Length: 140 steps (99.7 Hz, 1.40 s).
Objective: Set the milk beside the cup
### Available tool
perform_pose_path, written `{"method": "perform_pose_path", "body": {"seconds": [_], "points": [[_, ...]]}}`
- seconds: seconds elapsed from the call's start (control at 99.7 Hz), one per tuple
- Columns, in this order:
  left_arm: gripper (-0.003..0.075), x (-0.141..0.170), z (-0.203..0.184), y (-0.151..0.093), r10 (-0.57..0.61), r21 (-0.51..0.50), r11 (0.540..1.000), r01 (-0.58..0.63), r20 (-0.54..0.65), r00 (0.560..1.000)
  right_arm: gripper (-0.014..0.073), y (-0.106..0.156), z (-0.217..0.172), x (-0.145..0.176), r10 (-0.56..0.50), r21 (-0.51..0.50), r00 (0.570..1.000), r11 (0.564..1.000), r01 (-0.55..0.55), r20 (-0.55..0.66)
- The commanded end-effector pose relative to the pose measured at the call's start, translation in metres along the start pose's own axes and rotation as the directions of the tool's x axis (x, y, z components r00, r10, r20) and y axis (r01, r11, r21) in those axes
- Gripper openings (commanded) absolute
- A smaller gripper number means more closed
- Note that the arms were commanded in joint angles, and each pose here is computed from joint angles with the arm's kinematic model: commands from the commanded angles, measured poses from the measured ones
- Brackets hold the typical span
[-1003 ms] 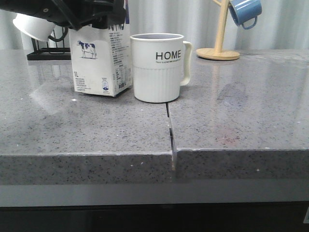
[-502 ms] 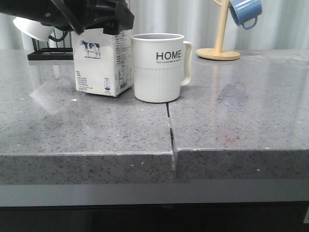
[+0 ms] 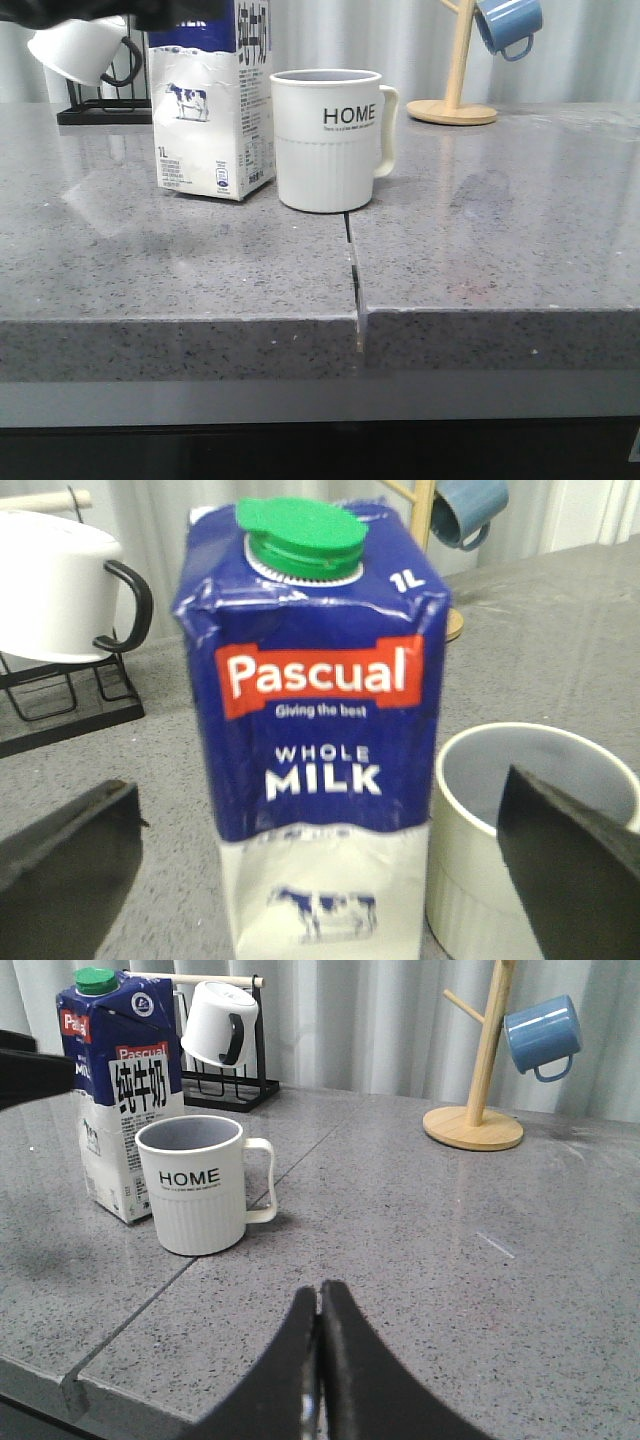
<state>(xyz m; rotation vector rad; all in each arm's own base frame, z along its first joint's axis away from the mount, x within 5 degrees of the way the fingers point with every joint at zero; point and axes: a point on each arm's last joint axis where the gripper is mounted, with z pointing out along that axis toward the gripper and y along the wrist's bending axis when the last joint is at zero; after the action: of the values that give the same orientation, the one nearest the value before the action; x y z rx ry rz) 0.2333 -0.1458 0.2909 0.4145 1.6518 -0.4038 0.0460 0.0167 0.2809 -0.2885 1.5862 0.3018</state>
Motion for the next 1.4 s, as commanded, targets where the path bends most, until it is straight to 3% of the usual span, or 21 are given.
{"method": "perform_pose_path", "body": {"seconds": [0.0,0.06,0.241,0.662,0.903,1.164,1.394], "points": [[0.0568,-0.023,-0.026,0.001,-0.032,-0.007,0.999,0.033,0.155,0.987,-0.0068,0.001,-0.002,-0.015,-0.004,-0.004,0.996,1.0,0.004,0.09],[0.0461,-0.021,-0.042,0.002,-0.042,-0.008,0.999,0.044,0.164,0.985,-0.0068,0.001,-0.002,-0.015,-0.004,-0.004,0.996,1.0,0.004,0.09],[-0.0023,-0.012,-0.082,0.012,-0.056,-0.029,0.998,0.06,0.14,0.989,-0.0068,0.001,-0.002,-0.015,-0.004,-0.004,0.996,1.0,0.004,0.09],[-0.0021,0.008,-0.165,0.035,-0.065,-0.199,0.977,0.079,0.074,0.995,-0.0068,0.001,-0.002,-0.015,-0.004,-0.004,0.996,1.0,0.004,0.09],[-0.0021,0.015,-0.21,0.028,-0.046,-0.221,0.97,0.096,0.225,0.973,-0.0068,0.001,-0.002,-0.015,-0.004,-0.004,0.996,1.0,0.004,0.09],[-0.0021,0.027,-0.229,0.022,0.007,-0.225,0.973,0.059,0.279,0.96,-0.0068,0.001,-0.002,-0.015,-0.004,-0.004,0.996,1.0,0.004,0.09],[-0.0021,0.04,-0.227,0.023,0.021,-0.233,0.972,0.037,0.244,0.969,-0.0068,0.001,-0.002,-0.015,-0.004,-0.004,0.996,1.0,0.004,0.09]]}}
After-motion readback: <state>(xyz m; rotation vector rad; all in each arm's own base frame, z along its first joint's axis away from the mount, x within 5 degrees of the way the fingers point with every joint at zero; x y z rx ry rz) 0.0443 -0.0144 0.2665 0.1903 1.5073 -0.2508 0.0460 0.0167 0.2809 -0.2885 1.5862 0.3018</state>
